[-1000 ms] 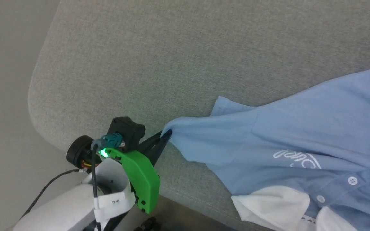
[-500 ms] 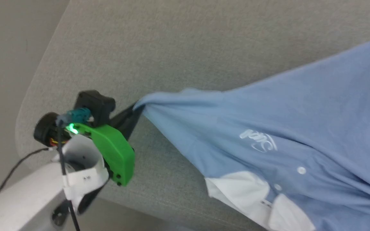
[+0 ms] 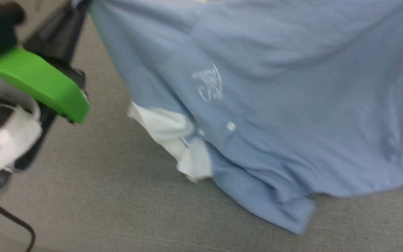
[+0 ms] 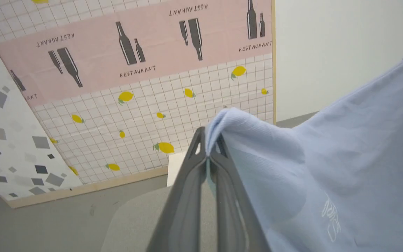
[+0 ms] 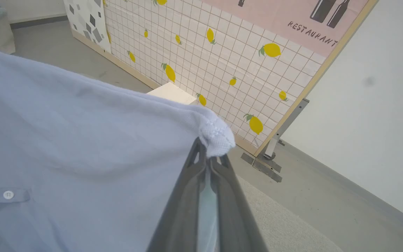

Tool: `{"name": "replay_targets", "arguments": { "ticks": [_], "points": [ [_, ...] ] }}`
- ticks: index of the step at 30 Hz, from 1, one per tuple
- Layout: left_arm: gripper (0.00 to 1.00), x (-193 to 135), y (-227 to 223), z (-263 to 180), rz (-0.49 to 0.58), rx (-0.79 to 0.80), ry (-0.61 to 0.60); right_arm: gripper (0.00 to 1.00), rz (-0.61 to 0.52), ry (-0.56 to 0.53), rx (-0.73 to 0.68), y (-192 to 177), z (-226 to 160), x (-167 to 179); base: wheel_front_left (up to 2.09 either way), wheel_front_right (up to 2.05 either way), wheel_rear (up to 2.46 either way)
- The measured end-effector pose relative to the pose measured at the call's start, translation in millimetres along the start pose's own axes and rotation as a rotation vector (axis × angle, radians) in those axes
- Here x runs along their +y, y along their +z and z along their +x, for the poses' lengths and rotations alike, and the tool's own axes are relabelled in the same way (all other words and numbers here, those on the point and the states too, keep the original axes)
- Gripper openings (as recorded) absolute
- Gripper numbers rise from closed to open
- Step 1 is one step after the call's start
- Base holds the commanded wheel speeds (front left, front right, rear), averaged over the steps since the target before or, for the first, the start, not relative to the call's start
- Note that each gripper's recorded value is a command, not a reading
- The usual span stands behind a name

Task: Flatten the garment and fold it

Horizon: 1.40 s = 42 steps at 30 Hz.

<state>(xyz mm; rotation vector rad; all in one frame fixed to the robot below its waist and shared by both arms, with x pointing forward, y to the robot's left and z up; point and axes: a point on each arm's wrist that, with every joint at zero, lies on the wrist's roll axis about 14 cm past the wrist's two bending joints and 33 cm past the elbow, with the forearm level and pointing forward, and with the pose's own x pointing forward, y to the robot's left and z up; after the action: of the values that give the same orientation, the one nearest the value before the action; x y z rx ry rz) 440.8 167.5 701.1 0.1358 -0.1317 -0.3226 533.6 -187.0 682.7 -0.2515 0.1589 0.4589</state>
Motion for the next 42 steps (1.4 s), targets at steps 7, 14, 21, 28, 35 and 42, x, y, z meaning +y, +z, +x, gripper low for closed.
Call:
{"name": "replay_targets", "arguments": {
  "ticks": [7,14,21,28,35,42],
  "points": [
    [0.0,-14,92,5,0.079,-0.246,-0.073,0.0,-0.015,-0.053,-0.181,52,-51,-13,0.0,0.0,0.0],
    [0.0,-17,150,15,0.135,-0.384,-0.106,0.0,-0.044,-0.13,-0.331,94,-90,-34,0.0,0.0,0.0],
    [0.0,3,175,49,0.181,-0.42,-0.102,0.0,-0.062,-0.206,-0.384,106,-88,-62,0.0,0.0,0.0],
    [0.0,25,168,116,0.221,-0.36,-0.116,0.0,-0.086,-0.276,-0.422,107,-57,-94,0.0,0.0,0.0],
    [0.0,52,159,193,0.274,-0.354,-0.061,0.0,-0.112,-0.341,-0.455,99,-3,-128,0.0,0.0,0.0],
    [0.0,72,153,249,0.266,-0.451,0.014,0.0,-0.075,-0.425,-0.51,88,46,-168,0.0,0.0,0.0]
  ]
}}
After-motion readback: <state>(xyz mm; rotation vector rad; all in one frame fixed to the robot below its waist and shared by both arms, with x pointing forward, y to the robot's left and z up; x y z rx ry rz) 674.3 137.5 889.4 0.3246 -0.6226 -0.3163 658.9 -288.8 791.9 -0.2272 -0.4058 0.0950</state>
